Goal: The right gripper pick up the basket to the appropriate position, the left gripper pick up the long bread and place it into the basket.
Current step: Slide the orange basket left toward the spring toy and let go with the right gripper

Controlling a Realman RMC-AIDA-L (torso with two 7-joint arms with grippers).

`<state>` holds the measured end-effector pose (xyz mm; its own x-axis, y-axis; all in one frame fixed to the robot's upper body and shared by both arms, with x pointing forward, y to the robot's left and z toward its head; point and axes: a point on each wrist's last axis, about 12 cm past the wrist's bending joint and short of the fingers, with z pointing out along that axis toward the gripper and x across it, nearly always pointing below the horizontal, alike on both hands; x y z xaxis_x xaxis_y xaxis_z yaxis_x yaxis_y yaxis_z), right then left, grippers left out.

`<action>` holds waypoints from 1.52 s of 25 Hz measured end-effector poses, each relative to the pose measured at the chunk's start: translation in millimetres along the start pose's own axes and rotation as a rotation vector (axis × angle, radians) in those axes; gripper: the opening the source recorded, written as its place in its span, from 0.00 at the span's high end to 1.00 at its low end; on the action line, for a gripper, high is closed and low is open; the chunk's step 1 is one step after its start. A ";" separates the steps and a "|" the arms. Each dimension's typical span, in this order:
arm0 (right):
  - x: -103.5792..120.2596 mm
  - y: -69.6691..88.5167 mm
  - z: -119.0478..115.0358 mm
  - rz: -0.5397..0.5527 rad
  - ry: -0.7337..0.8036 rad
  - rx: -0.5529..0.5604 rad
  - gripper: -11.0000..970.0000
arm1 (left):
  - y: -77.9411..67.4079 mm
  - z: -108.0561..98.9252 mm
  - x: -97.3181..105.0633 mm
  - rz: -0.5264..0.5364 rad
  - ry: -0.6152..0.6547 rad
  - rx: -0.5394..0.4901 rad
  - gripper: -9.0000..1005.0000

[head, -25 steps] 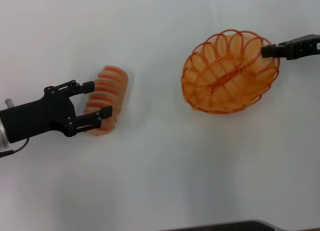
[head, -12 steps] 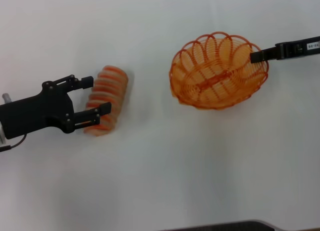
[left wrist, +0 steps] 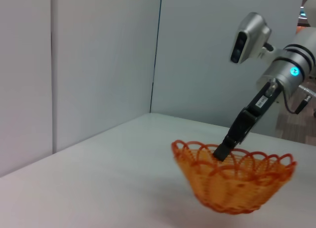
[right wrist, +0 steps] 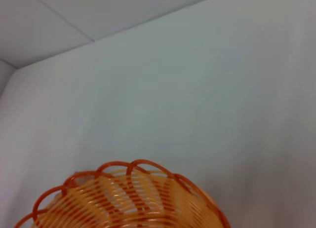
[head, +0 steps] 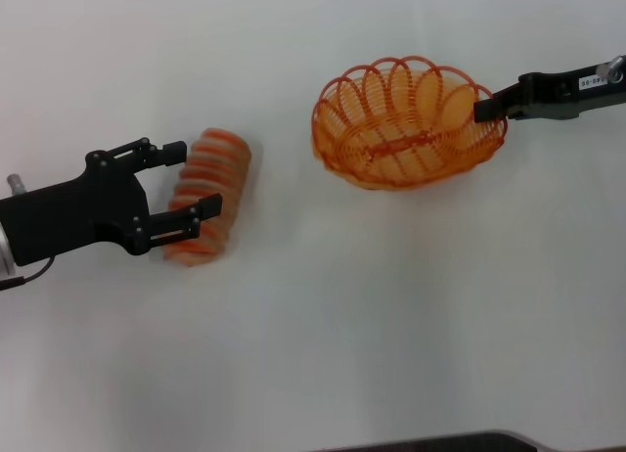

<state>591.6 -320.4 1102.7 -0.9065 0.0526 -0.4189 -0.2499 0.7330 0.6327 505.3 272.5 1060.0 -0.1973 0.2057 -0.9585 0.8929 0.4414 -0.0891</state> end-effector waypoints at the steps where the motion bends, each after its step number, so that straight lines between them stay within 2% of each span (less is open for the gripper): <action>1: -0.1 -0.2 0.7 0.013 0.000 0.003 0.87 | -0.1 0.4 -0.3 0.002 -0.001 0.000 0.20; 11: -4.9 3.0 11.6 0.120 0.011 0.049 0.85 | 0.8 -0.6 -0.8 0.005 -0.004 -0.008 0.21; 19: -11.9 12.3 29.2 0.122 0.043 0.110 0.84 | 2.9 -1.3 -1.5 0.021 0.003 -0.021 0.20; 27: -12.7 14.3 42.2 0.135 0.021 0.155 0.82 | 3.5 -1.4 -1.2 0.029 0.005 -0.027 0.20; 38: -16.4 24.3 58.0 0.113 0.000 0.164 0.81 | 4.4 -1.6 -0.8 0.037 0.009 -0.034 0.20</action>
<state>620.1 -264.2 1087.2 -0.9256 0.1411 -0.3512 -0.0876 0.8228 0.5615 508.7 275.6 1060.8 -0.1678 0.2303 -0.9585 0.8853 0.4629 -0.0438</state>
